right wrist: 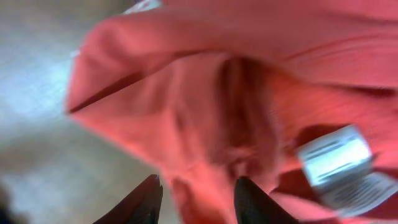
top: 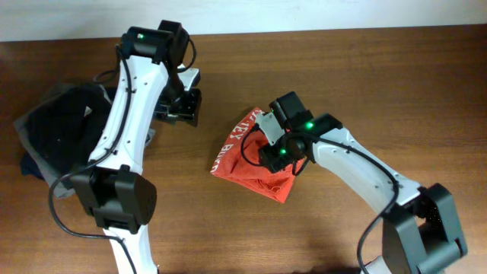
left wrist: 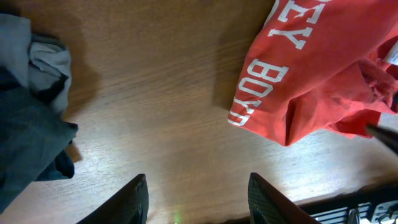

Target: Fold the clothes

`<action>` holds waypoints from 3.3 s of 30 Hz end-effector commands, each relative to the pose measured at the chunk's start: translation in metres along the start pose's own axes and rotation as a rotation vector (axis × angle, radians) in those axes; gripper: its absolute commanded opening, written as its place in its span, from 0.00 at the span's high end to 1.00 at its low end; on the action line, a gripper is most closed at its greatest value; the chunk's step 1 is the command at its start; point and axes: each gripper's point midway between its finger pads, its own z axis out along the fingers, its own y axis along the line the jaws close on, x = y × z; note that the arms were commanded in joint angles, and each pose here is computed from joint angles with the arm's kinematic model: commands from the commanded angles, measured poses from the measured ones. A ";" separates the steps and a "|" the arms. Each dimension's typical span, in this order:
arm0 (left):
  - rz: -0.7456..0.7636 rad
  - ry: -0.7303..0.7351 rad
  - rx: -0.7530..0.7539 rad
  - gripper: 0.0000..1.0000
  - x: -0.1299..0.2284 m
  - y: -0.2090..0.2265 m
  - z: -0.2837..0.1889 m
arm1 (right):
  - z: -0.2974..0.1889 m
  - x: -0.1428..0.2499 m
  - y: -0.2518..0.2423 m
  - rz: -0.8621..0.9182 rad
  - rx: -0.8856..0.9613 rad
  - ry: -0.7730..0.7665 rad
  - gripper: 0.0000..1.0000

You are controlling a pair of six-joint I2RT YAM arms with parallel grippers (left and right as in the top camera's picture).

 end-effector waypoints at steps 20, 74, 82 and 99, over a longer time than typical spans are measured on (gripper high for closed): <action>0.018 -0.136 -0.006 0.44 -0.004 0.001 -0.034 | -0.029 0.074 0.009 0.089 0.008 0.257 0.96; 0.021 -0.165 -0.006 0.37 -0.011 0.000 -0.035 | -0.014 0.061 -0.034 0.485 0.174 0.192 0.74; 0.021 -0.168 -0.006 0.37 -0.012 0.000 -0.035 | -0.023 0.006 -0.044 0.486 0.061 -0.050 0.74; 0.022 -0.177 -0.006 0.37 -0.014 0.000 -0.036 | 0.027 -0.015 -0.056 0.578 -0.014 -0.073 0.67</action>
